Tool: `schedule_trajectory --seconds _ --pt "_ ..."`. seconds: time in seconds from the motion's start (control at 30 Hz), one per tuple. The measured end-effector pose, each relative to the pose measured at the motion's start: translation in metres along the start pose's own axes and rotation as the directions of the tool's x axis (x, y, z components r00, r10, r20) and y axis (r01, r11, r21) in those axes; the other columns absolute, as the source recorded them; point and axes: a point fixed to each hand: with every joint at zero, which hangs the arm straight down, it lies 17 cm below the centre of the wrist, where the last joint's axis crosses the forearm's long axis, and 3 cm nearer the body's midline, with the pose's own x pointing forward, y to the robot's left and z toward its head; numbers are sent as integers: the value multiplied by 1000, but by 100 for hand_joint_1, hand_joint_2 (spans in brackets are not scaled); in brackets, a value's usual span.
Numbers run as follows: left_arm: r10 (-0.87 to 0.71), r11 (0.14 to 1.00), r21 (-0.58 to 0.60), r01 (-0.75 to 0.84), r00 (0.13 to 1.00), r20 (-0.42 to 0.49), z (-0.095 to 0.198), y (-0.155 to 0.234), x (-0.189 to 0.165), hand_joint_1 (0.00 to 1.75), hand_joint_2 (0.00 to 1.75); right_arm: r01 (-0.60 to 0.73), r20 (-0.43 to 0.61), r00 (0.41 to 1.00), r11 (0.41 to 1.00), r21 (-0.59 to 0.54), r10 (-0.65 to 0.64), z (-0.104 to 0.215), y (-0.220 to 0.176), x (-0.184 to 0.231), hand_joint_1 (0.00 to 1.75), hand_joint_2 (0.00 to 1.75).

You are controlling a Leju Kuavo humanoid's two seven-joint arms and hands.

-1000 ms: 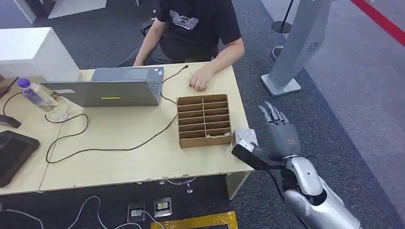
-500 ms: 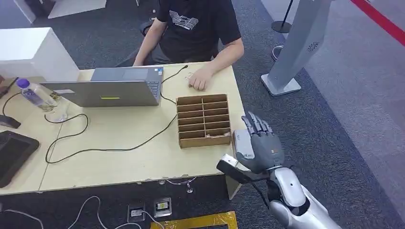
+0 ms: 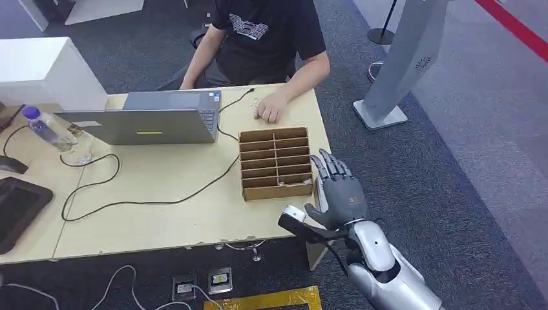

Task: Pass the card to the sensor for recognition and then transmit it.

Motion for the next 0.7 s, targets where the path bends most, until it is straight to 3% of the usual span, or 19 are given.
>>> schedule_trajectory --seconds 0.7 --pt "3 1000 -1 -3 1000 -1 1 -6 0 0 0 -3 1 1000 999 40 3 -24 11 24 0 175"
